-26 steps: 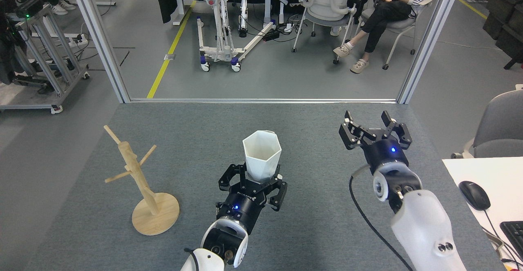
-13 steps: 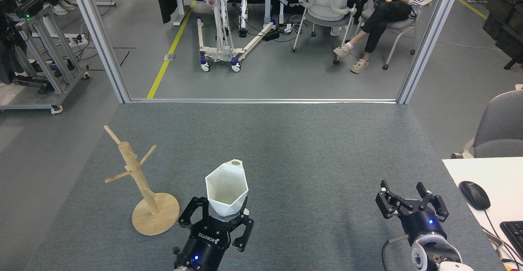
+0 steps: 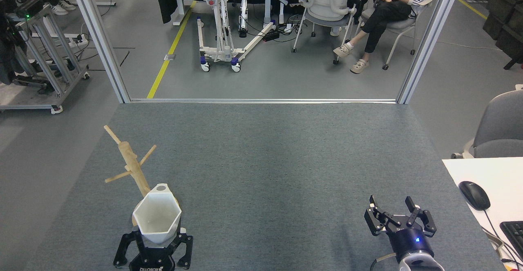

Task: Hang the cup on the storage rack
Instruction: 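Move the cup with the left gripper to a peg of the wooden rack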

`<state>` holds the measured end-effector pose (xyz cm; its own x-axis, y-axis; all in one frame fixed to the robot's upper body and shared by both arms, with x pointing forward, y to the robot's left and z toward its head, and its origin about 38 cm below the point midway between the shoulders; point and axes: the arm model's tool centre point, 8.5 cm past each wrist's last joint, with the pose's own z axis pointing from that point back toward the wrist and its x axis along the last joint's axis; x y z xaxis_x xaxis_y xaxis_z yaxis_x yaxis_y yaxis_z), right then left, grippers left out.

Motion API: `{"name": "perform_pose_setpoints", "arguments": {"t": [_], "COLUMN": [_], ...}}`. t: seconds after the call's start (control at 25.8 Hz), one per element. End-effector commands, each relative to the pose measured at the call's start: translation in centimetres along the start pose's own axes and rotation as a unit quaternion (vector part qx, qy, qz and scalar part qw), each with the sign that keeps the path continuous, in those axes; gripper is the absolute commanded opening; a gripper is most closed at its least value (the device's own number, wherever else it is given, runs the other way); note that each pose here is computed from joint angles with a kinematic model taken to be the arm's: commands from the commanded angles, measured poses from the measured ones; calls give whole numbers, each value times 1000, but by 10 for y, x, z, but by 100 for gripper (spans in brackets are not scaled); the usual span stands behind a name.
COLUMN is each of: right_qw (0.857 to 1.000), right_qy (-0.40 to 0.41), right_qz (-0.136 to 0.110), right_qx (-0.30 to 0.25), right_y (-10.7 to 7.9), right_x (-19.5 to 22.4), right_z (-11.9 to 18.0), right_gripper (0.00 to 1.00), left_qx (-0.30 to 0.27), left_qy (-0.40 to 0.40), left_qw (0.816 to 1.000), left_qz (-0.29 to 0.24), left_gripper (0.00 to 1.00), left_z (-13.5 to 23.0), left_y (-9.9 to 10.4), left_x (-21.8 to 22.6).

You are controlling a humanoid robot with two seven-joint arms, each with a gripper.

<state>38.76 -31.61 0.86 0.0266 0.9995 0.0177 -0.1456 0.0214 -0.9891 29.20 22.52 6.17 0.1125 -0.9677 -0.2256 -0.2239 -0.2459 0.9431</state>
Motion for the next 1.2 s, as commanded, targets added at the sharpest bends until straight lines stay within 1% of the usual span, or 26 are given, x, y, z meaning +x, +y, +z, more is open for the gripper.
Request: {"name": "perform_pose_setpoints", "arguments": {"t": [0.0,0.27,0.43,0.54,0.62,0.74,0.93,1.16], "right_qw": [1000,1000,1000,1000,1000,1000,1000,1000], "right_qy": [-2,-3,-3,-2,-3,-3,-2,-2], "right_qz": [1,4,4,6,6,5,6,7], "right_qx": [2,4,4,4,4,5,7,8], "right_y": [2,4,4,3,4,5,6,7], "right_x": [1,0,0,-2,-1,0,-1,-2], "right_z": [1,3,3,3,3,4,5,5], "right_gripper": [99,99,99,99,99,99,99,99], "left_qx": [-6,-13,-16,-41,-44,-42,-25,-28], "left_qy": [43,120,173,214,228,226,205,185], "left_qw": [999,991,981,972,968,968,973,978], "left_qz": [-20,-53,-80,-90,-97,-96,-102,-94], "left_gripper": [0,0,0,0,0,0,0,0], "left_z": [7,11,13,15,13,7,-15,-30], "left_y": [-5,-7,-7,-10,-10,-8,-6,-6], "left_x": [-17,-41,-56,-67,-74,-75,-78,-75]}}
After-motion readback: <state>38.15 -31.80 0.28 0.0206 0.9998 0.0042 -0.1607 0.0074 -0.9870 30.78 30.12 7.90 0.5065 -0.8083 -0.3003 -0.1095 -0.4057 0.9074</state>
